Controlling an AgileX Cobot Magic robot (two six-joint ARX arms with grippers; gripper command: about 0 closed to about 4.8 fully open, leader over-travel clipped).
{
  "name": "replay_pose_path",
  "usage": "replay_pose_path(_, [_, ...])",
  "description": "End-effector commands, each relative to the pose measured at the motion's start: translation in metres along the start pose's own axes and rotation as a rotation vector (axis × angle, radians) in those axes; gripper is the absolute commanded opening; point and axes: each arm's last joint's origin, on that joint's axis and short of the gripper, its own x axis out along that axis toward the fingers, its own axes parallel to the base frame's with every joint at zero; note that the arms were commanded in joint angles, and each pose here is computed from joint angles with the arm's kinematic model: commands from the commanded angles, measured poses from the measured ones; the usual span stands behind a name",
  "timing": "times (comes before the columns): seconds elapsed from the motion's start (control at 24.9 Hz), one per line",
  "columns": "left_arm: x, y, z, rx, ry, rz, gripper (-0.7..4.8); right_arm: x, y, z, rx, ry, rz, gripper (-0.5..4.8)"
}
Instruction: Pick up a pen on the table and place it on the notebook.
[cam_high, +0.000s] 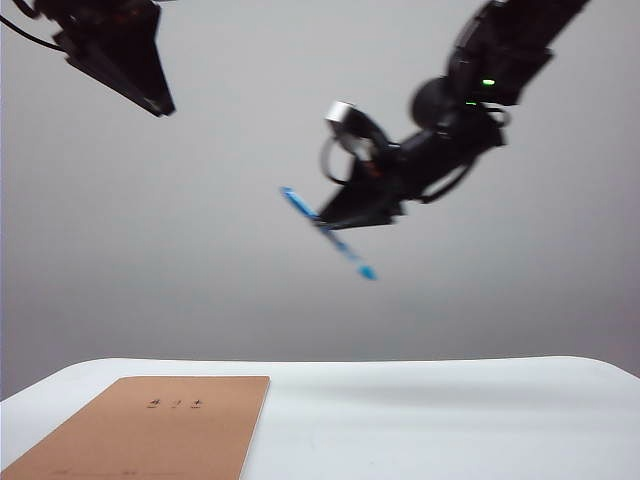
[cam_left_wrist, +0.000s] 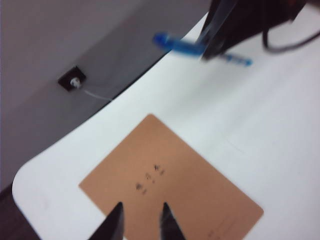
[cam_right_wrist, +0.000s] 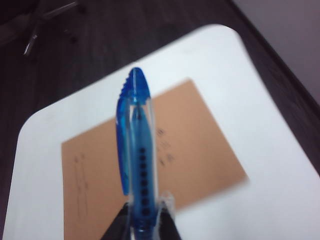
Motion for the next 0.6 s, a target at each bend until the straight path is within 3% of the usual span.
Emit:
replay_pose_path(0.04, [-0.024,0.005,-0.006,-0.039,-0.01,0.041,0.94,0.026,0.017,0.018,-0.107,0.0,-0.05,0.39])
replay_pose_path(0.2, [-0.051,0.006,-0.012,-0.062,-0.027,0.11,0.94,0.054,0.038,0.031,-0.18,0.004,-0.127,0.4])
replay_pose_path(0.36, [-0.077,0.006,-0.017,-0.077,-0.052,0.207,0.94,0.078,0.053,0.039,-0.138,-0.009,-0.192,0.4])
replay_pose_path(0.52, [-0.093,-0.001,-0.019,-0.065,-0.087,0.221,0.94,0.103,0.06,0.034,-0.127,0.014,-0.229,0.4])
replay_pose_path(0.6, [-0.098,-0.004,-0.021,-0.051,-0.08,0.218,0.94,0.118,0.06,0.024,-0.057,0.064,-0.257,0.4])
